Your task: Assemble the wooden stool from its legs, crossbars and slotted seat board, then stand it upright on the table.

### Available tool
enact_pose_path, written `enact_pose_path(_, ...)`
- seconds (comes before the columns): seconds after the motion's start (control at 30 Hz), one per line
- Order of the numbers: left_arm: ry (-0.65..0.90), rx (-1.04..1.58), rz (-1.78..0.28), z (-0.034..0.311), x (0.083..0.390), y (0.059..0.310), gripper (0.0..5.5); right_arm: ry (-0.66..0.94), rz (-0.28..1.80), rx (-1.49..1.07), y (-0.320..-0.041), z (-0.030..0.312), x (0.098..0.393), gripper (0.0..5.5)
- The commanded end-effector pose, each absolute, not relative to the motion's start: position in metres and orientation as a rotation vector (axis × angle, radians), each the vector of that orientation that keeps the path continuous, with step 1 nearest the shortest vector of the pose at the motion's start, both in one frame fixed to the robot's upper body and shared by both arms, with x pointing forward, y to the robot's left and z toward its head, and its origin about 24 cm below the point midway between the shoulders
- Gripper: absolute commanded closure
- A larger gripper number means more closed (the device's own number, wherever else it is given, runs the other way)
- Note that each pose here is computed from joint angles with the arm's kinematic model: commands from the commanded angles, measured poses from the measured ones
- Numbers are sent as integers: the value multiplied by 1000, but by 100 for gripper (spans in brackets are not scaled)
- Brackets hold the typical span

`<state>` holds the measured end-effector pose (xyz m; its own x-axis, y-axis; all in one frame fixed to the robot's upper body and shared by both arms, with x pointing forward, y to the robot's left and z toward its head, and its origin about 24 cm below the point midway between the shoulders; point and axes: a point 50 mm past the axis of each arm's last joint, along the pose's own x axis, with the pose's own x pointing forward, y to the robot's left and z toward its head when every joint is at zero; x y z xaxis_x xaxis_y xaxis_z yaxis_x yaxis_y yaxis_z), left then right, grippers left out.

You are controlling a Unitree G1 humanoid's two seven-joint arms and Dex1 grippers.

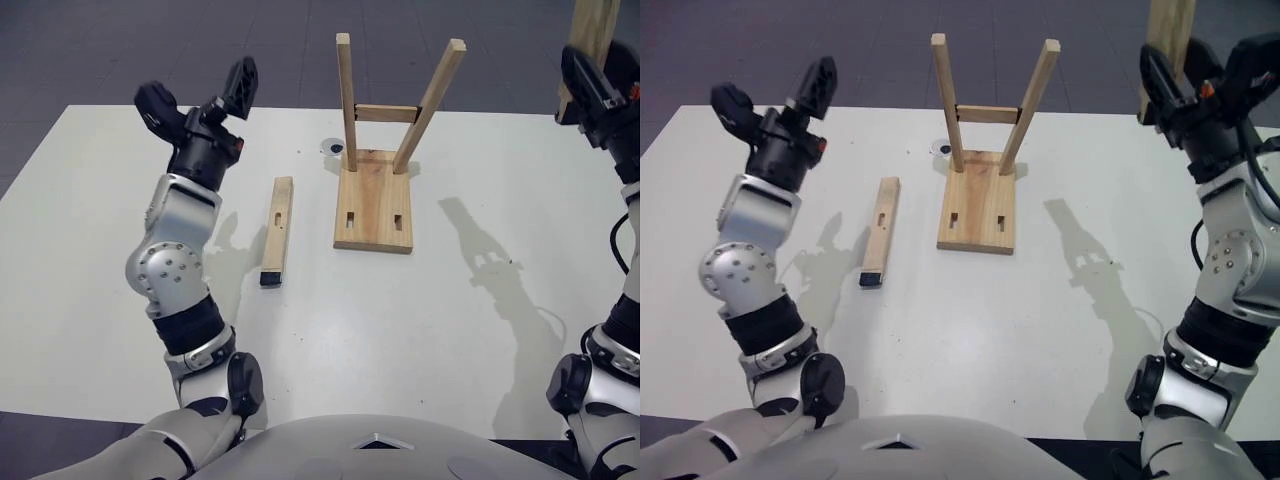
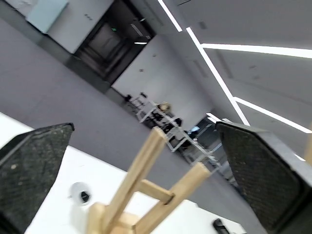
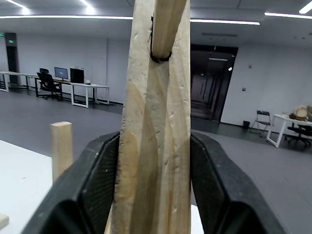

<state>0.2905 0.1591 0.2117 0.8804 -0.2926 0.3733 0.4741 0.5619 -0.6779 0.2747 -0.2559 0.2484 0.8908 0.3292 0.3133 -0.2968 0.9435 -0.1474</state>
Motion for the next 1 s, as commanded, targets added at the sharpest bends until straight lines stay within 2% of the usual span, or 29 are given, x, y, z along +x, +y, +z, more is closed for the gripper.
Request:
enact_pose_path(0.03,-345,-895,-1187,308,253,119,10,-584,621,-167,-204,289,264,342)
enact_pose_path(0.17,-217,-903,-1257,317,259,93,10,-564,715,-182,-182,278,263,342)
enact_pose_path(0.4,-110,-787,-1324,322,264,52,10,-533,781,-183,-157,254,252,343)
enact_pose_path(0.6,-115,-767,-1273,323,273,57,10,-500,771,-199,-153,241,248,343)
enact_pose_path(0.8,-101,-702,-1143,311,289,67,10,-523,726,-186,-155,244,249,345)
enact_pose_path(1.0,-119,-687,-1101,310,297,70,10,-524,715,-189,-155,244,249,346)
